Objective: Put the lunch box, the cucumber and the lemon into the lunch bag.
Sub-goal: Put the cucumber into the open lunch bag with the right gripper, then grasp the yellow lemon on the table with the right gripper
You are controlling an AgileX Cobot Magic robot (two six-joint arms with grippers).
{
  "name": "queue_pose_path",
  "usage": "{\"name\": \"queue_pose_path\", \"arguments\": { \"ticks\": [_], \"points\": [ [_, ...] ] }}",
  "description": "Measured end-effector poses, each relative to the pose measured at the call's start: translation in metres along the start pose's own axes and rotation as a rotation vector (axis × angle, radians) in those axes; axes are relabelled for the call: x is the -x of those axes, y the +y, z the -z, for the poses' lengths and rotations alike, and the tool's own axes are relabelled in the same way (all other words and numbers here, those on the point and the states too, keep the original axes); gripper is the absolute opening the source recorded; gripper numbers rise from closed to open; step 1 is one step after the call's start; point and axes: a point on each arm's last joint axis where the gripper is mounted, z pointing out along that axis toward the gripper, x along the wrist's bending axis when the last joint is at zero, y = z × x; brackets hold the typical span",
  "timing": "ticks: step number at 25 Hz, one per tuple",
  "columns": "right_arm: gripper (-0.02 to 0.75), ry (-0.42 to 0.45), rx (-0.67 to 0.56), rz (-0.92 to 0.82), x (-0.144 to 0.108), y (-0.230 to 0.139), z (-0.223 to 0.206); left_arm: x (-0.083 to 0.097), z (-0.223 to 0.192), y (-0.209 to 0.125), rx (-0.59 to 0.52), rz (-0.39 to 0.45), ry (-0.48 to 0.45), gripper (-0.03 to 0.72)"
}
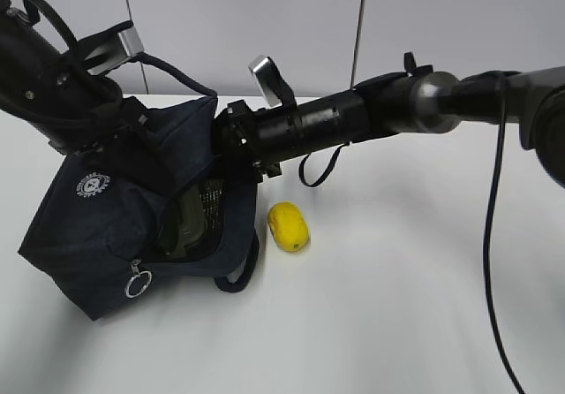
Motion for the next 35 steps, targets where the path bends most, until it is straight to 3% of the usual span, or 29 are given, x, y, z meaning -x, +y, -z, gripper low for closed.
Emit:
{"name": "queue_pose_path", "arguments": {
  "ticks": [8,14,27,35],
  "points": [
    [0.497,-0.172,-0.03,0.042,-0.013,0.017,0.061,0.0,0.0,0.0,0.0,0.0,0.0,-0.008],
    [0.496,-0.431,-0.23,0.086,-0.024,0.006,0.077,0.0,0.0,0.0,0.0,-0.002,0.0,-0.008],
    [0.495,-0.717,-0.46,0.075,-0.028,-0.018,0.046,0.001,0.0,-0.001,-0.014,-0.002,-0.008,-0.008],
    [0.495,-0.82,-0.451,0.159,-0.032,-0.021,0.022,0.001,0.0,-0.001,-0.015,-0.002,-0.009,-0.008]
  ]
}}
